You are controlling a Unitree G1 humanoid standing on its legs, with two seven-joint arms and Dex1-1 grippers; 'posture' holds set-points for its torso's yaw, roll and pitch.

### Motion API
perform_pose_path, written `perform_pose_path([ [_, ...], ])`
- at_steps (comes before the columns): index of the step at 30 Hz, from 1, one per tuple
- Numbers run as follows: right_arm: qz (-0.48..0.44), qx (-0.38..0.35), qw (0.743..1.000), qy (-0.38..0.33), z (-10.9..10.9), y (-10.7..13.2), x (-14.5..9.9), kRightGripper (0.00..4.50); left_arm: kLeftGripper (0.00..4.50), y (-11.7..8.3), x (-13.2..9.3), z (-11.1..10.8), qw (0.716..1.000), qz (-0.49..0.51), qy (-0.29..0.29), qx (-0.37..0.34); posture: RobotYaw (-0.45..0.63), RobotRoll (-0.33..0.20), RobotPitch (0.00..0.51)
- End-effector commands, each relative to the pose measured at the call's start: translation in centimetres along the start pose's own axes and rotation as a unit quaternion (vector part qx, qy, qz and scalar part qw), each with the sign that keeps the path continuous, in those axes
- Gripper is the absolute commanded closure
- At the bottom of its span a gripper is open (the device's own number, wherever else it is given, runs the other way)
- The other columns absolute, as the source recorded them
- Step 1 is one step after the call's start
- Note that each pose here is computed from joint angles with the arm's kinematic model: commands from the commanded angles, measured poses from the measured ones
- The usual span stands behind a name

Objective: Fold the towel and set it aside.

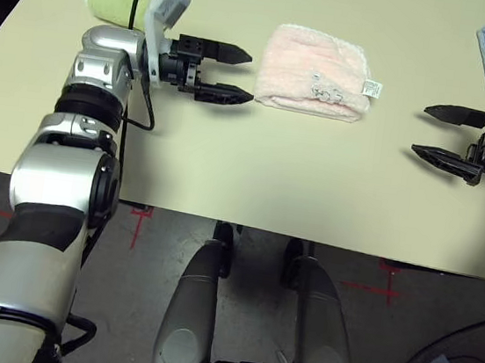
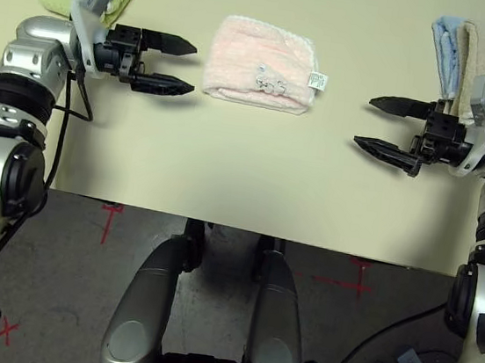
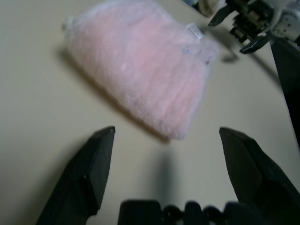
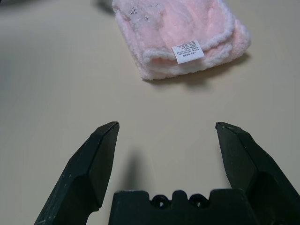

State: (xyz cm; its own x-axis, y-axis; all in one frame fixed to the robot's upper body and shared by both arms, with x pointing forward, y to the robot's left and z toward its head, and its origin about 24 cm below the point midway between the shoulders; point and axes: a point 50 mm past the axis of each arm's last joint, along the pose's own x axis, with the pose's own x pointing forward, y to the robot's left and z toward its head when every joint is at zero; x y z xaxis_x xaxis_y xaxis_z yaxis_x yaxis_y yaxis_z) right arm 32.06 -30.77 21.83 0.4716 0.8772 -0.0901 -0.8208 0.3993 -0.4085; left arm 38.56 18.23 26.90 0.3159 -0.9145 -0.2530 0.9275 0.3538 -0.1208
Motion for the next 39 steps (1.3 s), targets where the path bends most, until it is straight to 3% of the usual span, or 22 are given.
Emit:
perform_pose_path([
  [1,-0.001,0.004,1.000,0.003,-0.2,0.3,-0.5,0.03,0.00,0.3,0.0,-0.7,0.991,0.056,0.021,-0.117,0.02,0.000,0.446],
  [12,-0.001,0.003,1.000,0.005,-0.3,0.4,-0.5,0.03,0.00,-0.4,2.7,-0.4,0.975,0.055,-0.016,-0.214,0.01,0.000,0.444],
  [18,-0.005,0.004,1.000,0.010,-0.4,0.4,-0.6,0.03,0.00,-1.8,7.0,0.4,0.970,0.005,-0.049,-0.238,0.01,0.000,0.441],
  [24,-0.004,0.002,1.000,0.003,-0.3,0.4,0.0,0.03,0.00,-3.5,10.7,0.7,0.972,-0.033,-0.034,-0.228,0.00,0.000,0.440],
  [29,-0.002,-0.002,1.000,-0.002,0.0,0.4,0.1,0.03,0.00,-3.2,11.4,0.3,0.980,-0.001,-0.015,-0.201,-0.01,0.000,0.438],
  [33,-0.004,-0.002,1.000,-0.002,0.0,0.5,0.2,0.00,0.92,-2.6,11.2,-0.3,0.981,0.035,-0.006,-0.193,0.00,0.000,0.435],
  [39,-0.003,-0.002,1.000,-0.001,0.0,0.5,0.6,0.00,3.31,-2.2,10.8,-0.3,0.976,0.061,-0.017,-0.210,0.01,0.000,0.436],
])
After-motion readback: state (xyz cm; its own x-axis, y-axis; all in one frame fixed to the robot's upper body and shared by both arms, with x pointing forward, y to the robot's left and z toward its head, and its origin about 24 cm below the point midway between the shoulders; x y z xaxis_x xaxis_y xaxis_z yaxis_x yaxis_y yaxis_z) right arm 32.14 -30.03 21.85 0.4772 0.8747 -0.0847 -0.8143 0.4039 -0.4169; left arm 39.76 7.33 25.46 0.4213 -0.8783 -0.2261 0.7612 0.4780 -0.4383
